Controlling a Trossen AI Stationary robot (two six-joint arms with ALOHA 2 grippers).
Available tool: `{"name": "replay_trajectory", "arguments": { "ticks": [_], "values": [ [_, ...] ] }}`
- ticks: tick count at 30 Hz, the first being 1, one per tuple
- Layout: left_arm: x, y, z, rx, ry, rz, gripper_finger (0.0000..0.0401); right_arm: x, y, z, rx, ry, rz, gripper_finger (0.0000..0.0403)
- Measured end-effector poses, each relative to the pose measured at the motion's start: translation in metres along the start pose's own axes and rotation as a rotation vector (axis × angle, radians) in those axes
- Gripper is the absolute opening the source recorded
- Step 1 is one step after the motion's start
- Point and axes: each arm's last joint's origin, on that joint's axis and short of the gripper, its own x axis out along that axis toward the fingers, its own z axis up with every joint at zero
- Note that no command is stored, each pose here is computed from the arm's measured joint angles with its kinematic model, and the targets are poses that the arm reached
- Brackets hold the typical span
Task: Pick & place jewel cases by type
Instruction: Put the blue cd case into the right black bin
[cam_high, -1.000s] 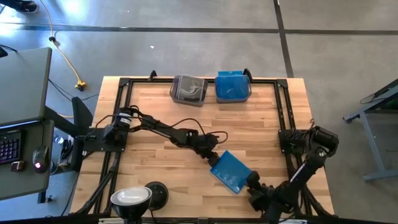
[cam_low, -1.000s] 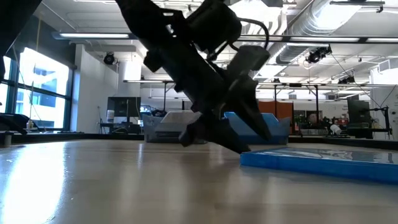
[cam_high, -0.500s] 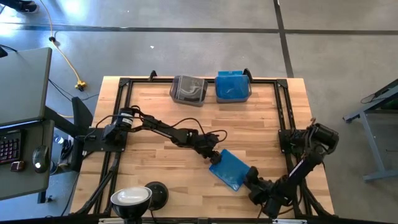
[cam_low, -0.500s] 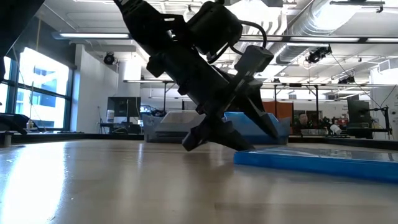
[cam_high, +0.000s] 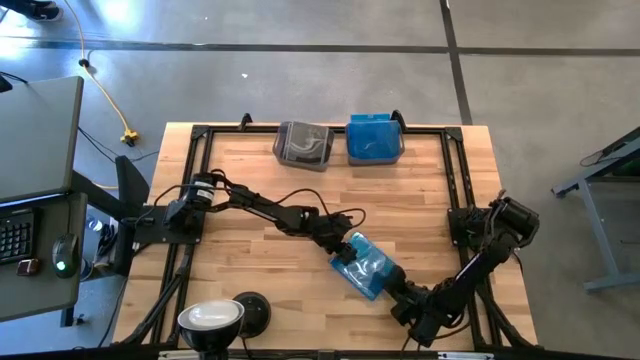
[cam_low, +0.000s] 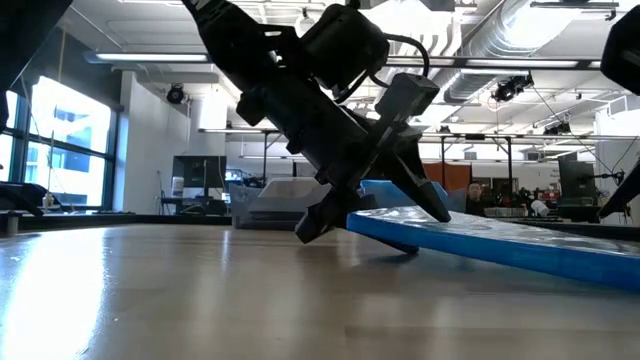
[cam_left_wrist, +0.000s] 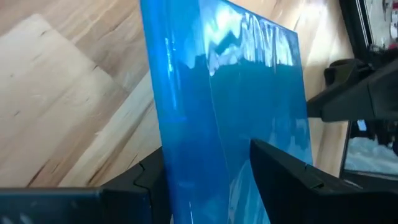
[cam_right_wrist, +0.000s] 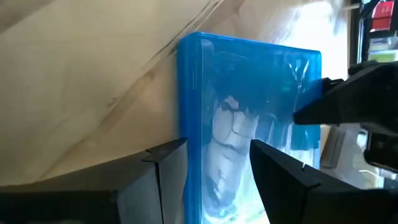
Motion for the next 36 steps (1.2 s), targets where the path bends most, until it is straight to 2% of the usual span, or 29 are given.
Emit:
{"name": "replay_trajectory", "arguments": {
  "ticks": [4, 10, 15, 22, 26, 32, 36],
  "values": [
    [0.001, -0.002, 0.001, 0.057, -0.006, -0.028, 0.0186, -0.003, 0.003, -0.005, 0.033, 0.029, 0.007, 0.0167],
    [0.001, -0.013, 0.005, 0.133, -0.036, -0.172, 0.0185, -0.009, 0.008, -0.010, -0.013, 0.048, 0.004, 0.0167],
    [-0.002, -0.023, 0.009, 0.155, -0.043, -0.285, 0.0185, -0.013, 0.011, -0.012, -0.001, 0.050, -0.009, 0.0167],
    [-0.001, -0.019, 0.007, 0.127, -0.023, -0.244, 0.0180, -0.018, 0.013, -0.015, 0.030, 0.046, -0.076, 0.0167],
    [0.000, -0.015, 0.005, 0.098, 0.003, -0.212, 0.0146, -0.019, 0.014, -0.015, 0.030, 0.041, -0.080, 0.0167],
    [-0.002, -0.018, 0.007, 0.096, -0.003, -0.221, 0.0071, -0.019, 0.013, -0.015, 0.033, 0.040, -0.082, 0.0167],
    [-0.002, -0.018, 0.007, 0.095, 0.000, -0.227, 0.0036, -0.020, 0.013, -0.015, 0.001, 0.040, -0.112, 0.0167]
  ]
}}
